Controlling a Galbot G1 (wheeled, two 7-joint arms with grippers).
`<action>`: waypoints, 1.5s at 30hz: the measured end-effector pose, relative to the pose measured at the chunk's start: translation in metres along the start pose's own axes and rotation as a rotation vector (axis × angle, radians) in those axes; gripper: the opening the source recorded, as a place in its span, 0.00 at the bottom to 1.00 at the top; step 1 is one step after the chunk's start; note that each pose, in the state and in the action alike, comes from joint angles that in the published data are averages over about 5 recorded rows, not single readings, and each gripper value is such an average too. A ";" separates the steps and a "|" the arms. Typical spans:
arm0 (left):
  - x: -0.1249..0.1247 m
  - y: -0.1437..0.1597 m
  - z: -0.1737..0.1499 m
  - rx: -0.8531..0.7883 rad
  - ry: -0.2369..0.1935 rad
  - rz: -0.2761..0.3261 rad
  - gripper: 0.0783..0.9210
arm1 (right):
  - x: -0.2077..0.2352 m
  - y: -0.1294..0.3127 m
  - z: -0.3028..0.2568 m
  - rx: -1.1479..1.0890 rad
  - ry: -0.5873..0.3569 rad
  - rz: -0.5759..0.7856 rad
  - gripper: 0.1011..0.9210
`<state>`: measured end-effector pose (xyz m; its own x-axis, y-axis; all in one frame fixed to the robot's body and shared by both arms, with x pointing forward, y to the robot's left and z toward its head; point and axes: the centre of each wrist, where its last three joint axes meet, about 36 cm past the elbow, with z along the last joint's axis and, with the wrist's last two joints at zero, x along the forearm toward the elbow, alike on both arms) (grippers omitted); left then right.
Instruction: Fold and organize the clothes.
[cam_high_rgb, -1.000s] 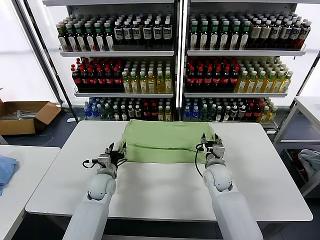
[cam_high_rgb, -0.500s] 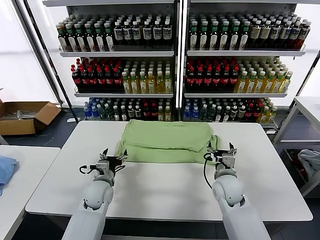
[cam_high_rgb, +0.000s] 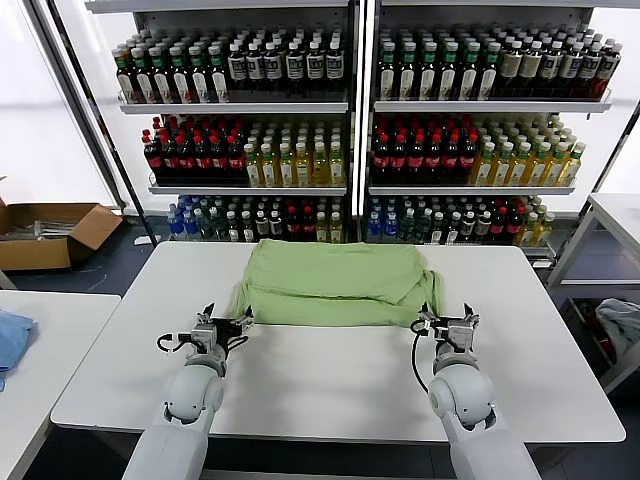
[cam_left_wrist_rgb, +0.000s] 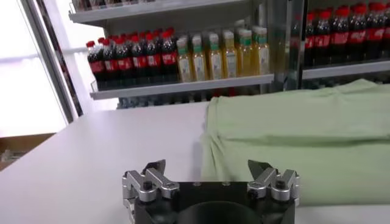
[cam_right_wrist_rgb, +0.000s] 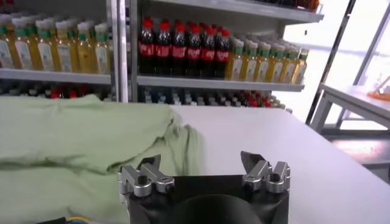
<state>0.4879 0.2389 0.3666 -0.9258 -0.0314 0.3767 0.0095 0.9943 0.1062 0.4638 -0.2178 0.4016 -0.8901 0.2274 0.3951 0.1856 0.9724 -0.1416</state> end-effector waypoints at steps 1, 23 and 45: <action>0.000 0.000 0.001 -0.001 0.004 0.000 0.88 | -0.001 0.000 0.002 -0.001 0.006 0.000 0.88; -0.012 0.003 0.012 -0.030 0.058 -0.015 0.45 | -0.007 0.003 0.026 -0.037 0.071 -0.009 0.34; 0.037 -0.009 0.025 -0.064 0.042 0.043 0.01 | 0.046 0.000 0.020 -0.054 0.023 -0.024 0.04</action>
<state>0.4445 0.2315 0.3566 -0.9072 0.0060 0.4206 0.0749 0.9862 0.1474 0.4147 -0.2088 0.4020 -0.8850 0.2046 0.4183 0.1869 0.9788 -0.0832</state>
